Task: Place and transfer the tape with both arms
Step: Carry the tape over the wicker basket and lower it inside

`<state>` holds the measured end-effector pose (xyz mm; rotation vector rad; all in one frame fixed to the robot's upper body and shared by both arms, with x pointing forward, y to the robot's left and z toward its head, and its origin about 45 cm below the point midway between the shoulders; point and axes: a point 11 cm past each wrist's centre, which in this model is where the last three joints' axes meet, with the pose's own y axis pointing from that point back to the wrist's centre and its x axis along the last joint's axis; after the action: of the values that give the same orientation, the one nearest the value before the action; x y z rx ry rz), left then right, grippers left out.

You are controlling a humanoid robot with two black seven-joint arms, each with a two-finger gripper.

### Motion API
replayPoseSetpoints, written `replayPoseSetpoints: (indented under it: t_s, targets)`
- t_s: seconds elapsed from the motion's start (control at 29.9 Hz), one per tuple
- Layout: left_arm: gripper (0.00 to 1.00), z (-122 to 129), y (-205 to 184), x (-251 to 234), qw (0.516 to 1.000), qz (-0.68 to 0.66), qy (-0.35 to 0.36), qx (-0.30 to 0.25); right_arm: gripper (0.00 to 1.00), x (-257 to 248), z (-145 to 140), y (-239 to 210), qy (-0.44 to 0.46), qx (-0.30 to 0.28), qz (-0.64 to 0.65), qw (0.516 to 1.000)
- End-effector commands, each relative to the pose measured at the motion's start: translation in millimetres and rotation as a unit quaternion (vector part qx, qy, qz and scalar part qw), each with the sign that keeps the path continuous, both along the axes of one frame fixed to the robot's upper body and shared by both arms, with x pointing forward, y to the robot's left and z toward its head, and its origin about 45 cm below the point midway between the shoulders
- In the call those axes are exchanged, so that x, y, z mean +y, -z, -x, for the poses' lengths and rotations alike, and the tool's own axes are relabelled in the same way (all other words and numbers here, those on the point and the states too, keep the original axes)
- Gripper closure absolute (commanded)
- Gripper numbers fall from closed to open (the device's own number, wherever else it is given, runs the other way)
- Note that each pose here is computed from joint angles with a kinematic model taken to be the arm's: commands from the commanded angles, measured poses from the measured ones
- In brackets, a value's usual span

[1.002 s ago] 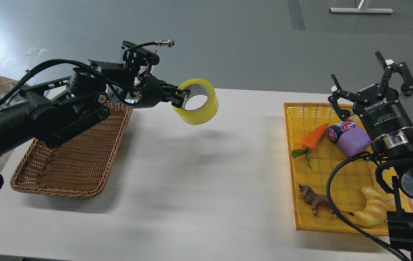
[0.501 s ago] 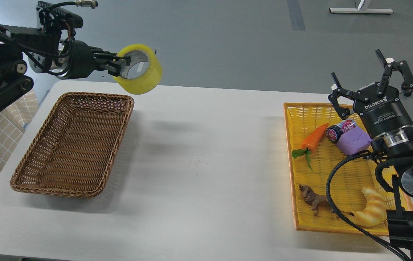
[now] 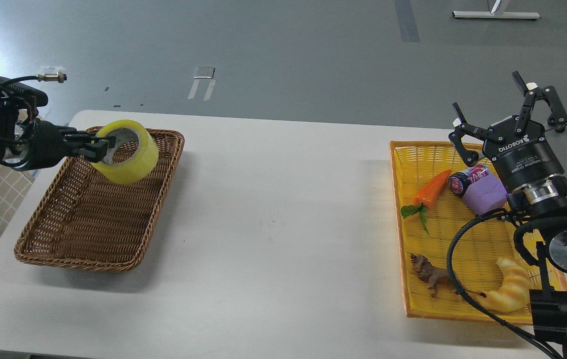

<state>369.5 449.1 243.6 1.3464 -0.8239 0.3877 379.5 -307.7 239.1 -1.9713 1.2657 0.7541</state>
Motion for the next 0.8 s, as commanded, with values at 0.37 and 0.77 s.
replayPoseSetpoints:
  t_s: [0.37, 0.77]
  targets:
    - [1.0, 30, 48, 26, 0.999, -0.006, -0.03, 0.043, 0.03, 0, 1, 2, 0.0, 0.002, 0.0, 1.0]
    - [1.0, 35, 73, 32, 0.997, -0.021, -0.034, 0.059, 0.04, 0, 1, 2, 0.0, 0.002, 0.0, 1.0]
